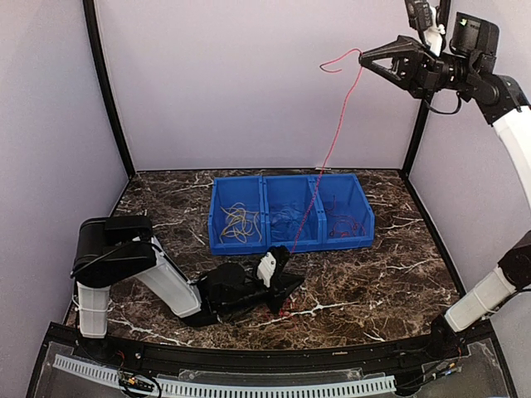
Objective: Untangle the cables
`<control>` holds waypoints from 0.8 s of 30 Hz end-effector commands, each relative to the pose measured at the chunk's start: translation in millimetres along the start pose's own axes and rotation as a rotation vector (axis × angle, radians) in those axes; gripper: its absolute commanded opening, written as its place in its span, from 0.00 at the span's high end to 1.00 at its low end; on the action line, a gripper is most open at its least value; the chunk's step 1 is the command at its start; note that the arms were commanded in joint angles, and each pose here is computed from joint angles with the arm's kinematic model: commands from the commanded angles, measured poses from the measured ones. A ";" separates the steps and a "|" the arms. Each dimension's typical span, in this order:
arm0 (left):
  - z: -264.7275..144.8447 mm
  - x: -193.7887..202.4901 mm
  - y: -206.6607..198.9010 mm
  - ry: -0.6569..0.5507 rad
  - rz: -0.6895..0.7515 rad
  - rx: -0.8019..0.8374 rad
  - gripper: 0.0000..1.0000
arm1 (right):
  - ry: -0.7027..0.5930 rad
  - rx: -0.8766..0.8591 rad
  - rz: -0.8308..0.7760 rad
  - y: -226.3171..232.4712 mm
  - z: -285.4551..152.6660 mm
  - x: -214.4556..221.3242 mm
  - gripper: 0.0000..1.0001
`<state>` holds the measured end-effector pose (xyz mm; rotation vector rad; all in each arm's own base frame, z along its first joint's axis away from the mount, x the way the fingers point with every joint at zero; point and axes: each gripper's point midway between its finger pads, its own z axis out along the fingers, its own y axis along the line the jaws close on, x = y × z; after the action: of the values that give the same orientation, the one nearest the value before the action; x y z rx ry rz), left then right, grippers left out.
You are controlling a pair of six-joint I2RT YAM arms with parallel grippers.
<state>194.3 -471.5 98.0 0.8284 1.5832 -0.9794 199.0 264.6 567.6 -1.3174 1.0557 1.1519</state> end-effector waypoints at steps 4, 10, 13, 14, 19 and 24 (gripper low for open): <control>-20.0 11.5 6.4 0.041 -0.002 -0.027 1.00 | -0.067 0.050 -0.116 -3.3 -37.6 -55.6 1.00; -23.7 10.8 10.0 0.042 0.007 -0.045 1.00 | -0.087 0.126 -0.169 -16.8 -68.0 -80.3 1.00; -26.7 8.4 11.2 0.031 0.008 -0.052 1.00 | -0.095 0.201 -0.185 -32.9 -85.8 -81.7 1.00; -28.4 9.6 11.9 0.033 0.009 -0.054 1.00 | -0.098 0.229 -0.181 -38.1 -92.1 -81.6 1.00; -32.2 10.5 15.6 0.032 0.008 -0.069 1.00 | -0.101 0.398 -0.240 -58.2 -127.1 -95.6 1.00; -32.0 13.0 20.5 0.052 0.014 -0.083 1.00 | -0.109 0.522 -0.390 -44.1 -154.5 -136.9 1.00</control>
<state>191.6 -438.7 76.0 0.8267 1.6565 -0.9042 270.5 126.7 662.5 -1.0044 1.0306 0.7681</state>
